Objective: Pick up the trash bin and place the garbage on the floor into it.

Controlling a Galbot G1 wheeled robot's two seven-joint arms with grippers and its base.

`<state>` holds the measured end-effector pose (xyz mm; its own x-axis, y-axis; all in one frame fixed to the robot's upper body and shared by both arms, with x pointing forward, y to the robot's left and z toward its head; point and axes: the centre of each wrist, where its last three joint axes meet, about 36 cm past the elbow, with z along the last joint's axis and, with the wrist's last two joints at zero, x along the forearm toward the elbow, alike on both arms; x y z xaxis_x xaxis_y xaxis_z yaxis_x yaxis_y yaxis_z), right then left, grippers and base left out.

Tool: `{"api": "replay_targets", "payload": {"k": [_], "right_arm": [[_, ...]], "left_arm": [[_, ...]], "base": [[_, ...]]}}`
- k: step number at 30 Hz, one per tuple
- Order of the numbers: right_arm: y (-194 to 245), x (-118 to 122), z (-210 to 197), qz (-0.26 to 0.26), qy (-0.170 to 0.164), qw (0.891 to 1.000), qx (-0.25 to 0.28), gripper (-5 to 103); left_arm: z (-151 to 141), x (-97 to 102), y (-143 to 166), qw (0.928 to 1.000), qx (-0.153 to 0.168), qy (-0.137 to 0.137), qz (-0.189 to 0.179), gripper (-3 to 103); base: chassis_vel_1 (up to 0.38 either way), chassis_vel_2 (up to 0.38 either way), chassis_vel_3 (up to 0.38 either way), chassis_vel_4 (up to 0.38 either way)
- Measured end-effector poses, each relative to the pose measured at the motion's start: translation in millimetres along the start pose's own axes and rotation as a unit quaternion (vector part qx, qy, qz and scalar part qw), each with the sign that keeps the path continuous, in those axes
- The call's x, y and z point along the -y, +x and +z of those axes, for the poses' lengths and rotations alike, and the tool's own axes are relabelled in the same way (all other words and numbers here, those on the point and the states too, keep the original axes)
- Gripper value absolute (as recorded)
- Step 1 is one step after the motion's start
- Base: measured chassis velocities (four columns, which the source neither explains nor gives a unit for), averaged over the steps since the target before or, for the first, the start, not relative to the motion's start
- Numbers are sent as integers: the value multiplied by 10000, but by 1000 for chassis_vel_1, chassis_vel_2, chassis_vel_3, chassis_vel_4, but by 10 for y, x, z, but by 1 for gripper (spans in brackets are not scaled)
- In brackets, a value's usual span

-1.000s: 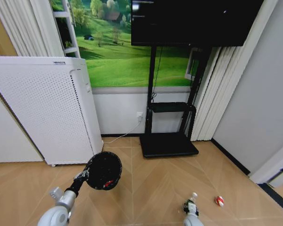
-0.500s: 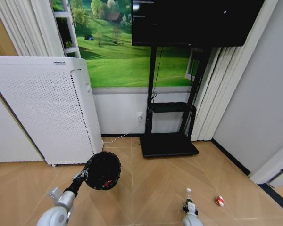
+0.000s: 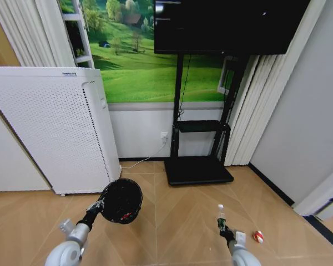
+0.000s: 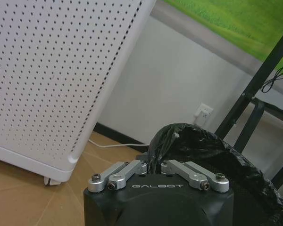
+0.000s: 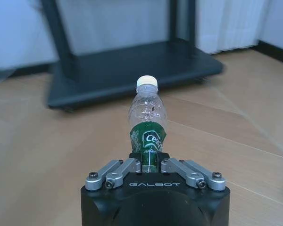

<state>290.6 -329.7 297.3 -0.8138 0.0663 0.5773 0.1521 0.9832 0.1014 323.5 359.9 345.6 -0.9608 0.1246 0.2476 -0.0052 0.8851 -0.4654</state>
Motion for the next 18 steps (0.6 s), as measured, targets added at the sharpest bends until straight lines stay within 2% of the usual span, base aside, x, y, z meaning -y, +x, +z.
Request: {"api": "replay_targets", "payload": {"k": [1,2,3,4,5,6,8,9,11,12,13,16,17,18], "right_arm": [[159,-64,-96,-576,-17,9982,151,14],[222,-105,-145,-901,7,9957,224,14],[222,-105,-145,-901,7,9957,224,14],[300,-185,-216,-1482,107,9880,419,14],[375,-263,-283,-2086,287,9757,605,14],[375,-263,-283,-2086,287,9757,605,14],[539,-365,-368,-2788,518,9551,855,14],[630,-413,-378,-2976,655,9468,1038,14],[655,-431,-381,-3009,710,9443,1128,14],[729,-477,-387,-3130,874,9361,1345,14],[729,-477,-387,-3130,874,9361,1345,14],[859,-565,-402,-3396,962,9228,1544,14],[859,-565,-402,-3396,962,9228,1544,14],[888,-589,-399,-3489,979,9185,1584,14]], "left_arm": [[36,-47,-50,9999,-126,20,-26,7],[64,-77,-59,9998,-187,19,-43,7],[64,-77,-59,9998,-187,19,-43,7],[96,-117,-58,9997,-250,11,-49,7],[117,-129,-69,9995,-308,1,-13,7],[117,-129,-69,9995,-308,1,-13,7],[176,-101,-177,9985,-520,-6,150,7],[223,-69,-258,9973,-670,-25,299,7],[243,-51,-296,9966,-732,-46,377,7],[296,7,-399,9940,-892,-130,615,7],[296,7,-399,9940,-892,-130,615,7],[477,271,-529,9831,-1355,-110,1225,7],[477,271,-529,9831,-1355,-110,1225,7],[546,370,-552,9795,-1455,-98,1390,7]], "base": [[0,0,0,0],[0,0,0,0],[0,0,0,0],[0,0,0,0],[0,0,0,0],[0,0,0,0],[0,0,0,0],[0,0,0,0],[0,0,0,0],[0,0,0,0],[0,0,0,0],[0,0,0,0],[0,0,0,0],[0,0,0,0]]}}
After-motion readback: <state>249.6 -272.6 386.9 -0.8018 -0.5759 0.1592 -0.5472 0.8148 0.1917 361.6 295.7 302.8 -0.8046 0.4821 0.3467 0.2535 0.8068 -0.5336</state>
